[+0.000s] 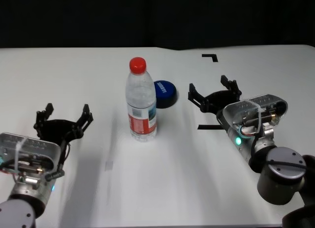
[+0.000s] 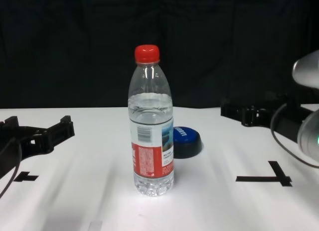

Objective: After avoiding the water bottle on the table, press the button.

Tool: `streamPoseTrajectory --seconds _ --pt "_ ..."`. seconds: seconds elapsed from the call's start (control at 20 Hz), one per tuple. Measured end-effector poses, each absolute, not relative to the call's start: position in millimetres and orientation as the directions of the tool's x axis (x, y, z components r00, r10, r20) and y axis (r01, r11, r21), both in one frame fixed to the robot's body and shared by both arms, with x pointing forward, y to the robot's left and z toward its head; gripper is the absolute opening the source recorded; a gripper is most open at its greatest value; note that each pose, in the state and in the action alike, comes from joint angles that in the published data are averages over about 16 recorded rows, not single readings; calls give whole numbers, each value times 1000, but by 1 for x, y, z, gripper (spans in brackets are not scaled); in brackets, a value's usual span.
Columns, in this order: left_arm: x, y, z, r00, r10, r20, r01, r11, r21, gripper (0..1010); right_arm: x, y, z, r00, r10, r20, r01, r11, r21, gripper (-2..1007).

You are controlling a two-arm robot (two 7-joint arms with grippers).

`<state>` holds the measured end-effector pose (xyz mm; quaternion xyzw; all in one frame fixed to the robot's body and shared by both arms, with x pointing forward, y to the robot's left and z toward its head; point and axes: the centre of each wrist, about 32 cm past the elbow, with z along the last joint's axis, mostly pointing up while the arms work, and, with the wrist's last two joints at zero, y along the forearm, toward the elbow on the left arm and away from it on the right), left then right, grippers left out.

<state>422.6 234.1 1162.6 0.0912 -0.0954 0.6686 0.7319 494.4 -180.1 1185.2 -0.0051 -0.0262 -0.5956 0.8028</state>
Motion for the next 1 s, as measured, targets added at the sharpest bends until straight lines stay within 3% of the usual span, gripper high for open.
streamPoseTrajectory --seconds 1.0 --pt "423 234 1163 88 961 261 -996 89 6 1003 474 -188 1182 318 -947 47 948 319 3 1003"
